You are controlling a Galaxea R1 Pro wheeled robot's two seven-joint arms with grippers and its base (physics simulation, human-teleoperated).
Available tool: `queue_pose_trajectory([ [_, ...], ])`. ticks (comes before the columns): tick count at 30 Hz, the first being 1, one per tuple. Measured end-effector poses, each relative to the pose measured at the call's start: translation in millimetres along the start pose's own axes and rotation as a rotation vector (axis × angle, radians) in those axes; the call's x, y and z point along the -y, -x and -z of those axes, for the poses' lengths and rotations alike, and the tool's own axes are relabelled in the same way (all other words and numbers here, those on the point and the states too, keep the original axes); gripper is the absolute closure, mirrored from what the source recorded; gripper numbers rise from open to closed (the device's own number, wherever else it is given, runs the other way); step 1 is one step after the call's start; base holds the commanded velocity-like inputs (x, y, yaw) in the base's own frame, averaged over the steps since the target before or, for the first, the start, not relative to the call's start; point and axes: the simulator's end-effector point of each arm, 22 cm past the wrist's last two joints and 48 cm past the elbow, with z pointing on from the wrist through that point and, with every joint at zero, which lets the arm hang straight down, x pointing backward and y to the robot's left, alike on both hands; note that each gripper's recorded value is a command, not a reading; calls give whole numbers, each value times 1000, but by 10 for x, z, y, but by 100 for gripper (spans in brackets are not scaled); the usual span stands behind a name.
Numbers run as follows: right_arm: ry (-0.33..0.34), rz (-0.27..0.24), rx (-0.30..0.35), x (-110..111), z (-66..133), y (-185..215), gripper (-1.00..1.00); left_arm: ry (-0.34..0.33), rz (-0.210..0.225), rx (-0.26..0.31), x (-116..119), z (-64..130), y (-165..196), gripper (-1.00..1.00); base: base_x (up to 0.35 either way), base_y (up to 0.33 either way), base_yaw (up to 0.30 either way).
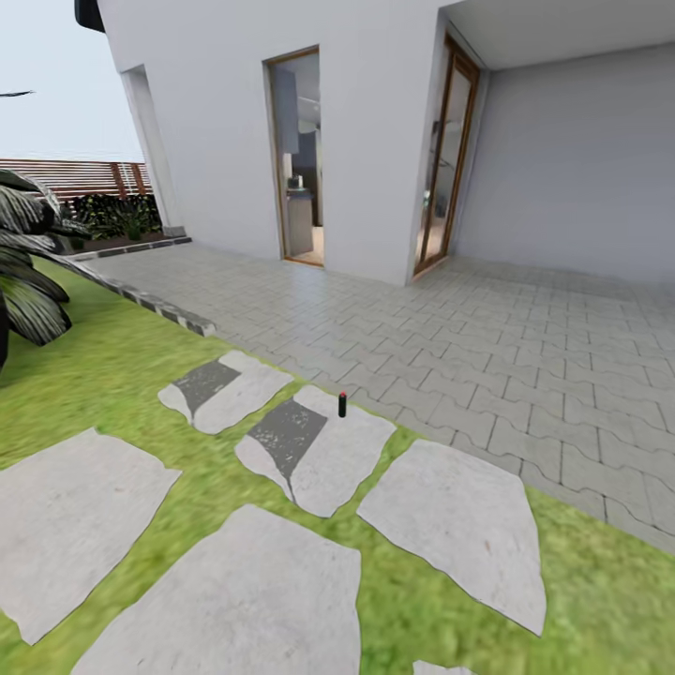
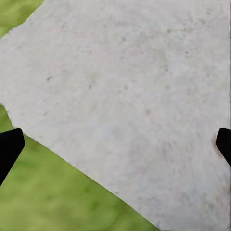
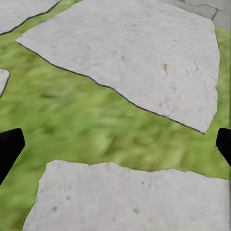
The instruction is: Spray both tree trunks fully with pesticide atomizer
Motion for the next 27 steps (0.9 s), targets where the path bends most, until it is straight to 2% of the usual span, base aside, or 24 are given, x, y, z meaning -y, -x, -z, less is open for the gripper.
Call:
queue_pose_trajectory([
  [27,-1,-1,0,3,0,0,-100,0,0,1,-1,-1,4,-100,237,-198,0],
])
